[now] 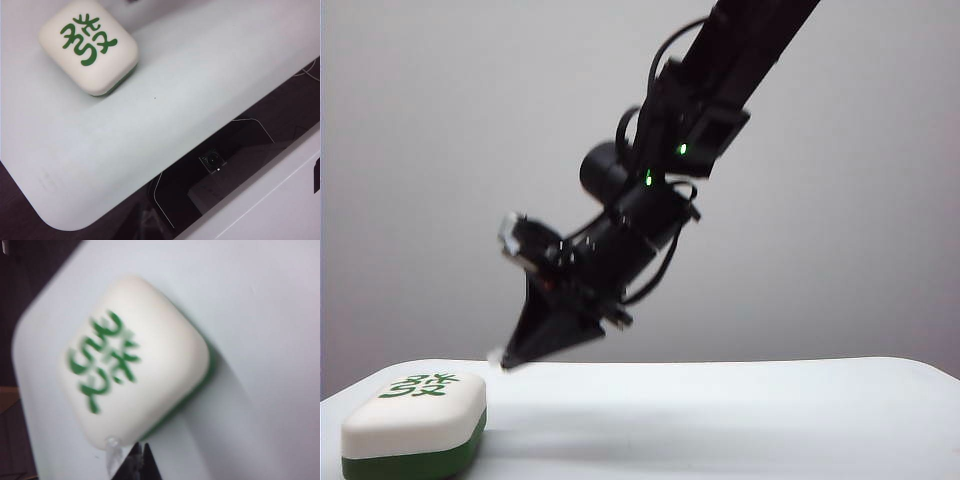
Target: Move the foam mahjong from the right side of the table to the left side of the table.
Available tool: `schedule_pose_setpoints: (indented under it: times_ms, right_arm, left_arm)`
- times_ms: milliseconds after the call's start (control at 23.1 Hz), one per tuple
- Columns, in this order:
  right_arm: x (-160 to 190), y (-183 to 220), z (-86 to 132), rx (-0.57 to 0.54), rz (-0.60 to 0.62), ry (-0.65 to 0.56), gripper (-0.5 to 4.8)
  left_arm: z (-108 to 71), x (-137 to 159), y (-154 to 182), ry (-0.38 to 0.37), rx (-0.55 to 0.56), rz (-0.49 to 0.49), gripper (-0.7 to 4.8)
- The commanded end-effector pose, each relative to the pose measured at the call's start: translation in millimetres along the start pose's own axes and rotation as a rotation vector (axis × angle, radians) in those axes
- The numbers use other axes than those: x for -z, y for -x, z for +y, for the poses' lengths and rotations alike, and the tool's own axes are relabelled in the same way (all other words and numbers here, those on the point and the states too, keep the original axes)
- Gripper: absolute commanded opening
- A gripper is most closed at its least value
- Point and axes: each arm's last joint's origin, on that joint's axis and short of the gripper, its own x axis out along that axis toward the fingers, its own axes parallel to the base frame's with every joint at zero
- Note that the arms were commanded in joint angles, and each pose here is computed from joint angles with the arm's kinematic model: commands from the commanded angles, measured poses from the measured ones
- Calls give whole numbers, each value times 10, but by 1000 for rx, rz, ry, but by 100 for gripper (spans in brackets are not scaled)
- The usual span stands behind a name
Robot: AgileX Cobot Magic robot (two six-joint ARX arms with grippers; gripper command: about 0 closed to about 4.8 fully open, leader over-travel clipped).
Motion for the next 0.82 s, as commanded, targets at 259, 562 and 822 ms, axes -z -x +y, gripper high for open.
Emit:
schedule_pose_setpoints:
  times_ms: [259,562,822]
  right_arm:
    - [16,458,378,-53,142,58,-5]
    - [-55,1142,895,30,135,145,-5]
    - [106,2027,982,238,-42,112,-5]
  left_arm:
    - [11,-58,29,-18,-19,-57,-6]
    - [43,-101,44,-24,-96,-92,-6]
    - [-38,-65,275,-14,-217,-297,-6]
